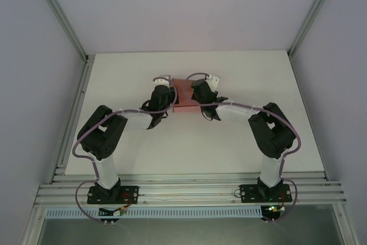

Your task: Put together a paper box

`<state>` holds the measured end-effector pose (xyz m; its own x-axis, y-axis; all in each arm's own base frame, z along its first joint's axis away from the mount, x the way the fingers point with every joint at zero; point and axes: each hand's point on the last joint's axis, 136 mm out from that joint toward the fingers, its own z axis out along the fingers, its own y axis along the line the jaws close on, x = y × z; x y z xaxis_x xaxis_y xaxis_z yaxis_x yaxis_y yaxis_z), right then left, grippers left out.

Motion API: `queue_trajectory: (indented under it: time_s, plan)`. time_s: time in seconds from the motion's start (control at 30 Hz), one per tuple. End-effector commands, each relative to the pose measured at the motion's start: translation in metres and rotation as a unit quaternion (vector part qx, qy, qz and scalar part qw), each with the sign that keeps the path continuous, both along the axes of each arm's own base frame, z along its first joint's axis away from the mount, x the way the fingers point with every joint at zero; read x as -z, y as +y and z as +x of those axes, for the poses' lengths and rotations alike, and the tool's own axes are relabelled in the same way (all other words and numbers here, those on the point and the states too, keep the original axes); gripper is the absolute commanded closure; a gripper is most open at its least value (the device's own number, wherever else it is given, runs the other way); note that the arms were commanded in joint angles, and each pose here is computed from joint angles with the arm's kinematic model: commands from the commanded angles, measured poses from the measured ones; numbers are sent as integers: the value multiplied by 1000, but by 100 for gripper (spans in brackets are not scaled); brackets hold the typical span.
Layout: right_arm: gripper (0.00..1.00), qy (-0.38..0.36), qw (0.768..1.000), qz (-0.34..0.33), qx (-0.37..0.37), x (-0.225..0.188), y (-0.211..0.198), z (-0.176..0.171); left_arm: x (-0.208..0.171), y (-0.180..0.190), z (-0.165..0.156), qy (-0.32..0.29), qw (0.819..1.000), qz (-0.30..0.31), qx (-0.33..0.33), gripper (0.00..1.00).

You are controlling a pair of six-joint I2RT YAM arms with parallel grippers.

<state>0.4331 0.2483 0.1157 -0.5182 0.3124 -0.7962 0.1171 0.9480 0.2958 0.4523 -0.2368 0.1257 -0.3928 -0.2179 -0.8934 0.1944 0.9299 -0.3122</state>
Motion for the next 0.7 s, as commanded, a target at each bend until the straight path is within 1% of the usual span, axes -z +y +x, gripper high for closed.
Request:
queue_trajectory:
  time_s: [0.0,0.1,0.17,0.33,0.43,0.53,0.67]
  plan:
    - [100,-17,998,35,-57,-3,32,-17,39,-19,-32,51,996,-10,69,100]
    - [100,-18,997,36,-67,-1,40,-26,41,-20,-35,46,996,-39,68,100]
    - [100,-16,996,31,-78,1,46,-30,35,-22,-35,45,995,-55,65,100]
    - [100,-21,997,18,-72,-7,52,-34,13,-33,-34,45,992,-93,71,100]
    - [100,-16,997,25,-73,-6,57,-36,10,-39,-34,50,991,-104,72,100]
    - [100,-16,997,22,-75,-5,58,-39,14,-43,-38,47,992,-88,82,100]
    - [100,-23,996,20,-86,0,56,-46,39,-35,-54,34,993,-55,98,99]
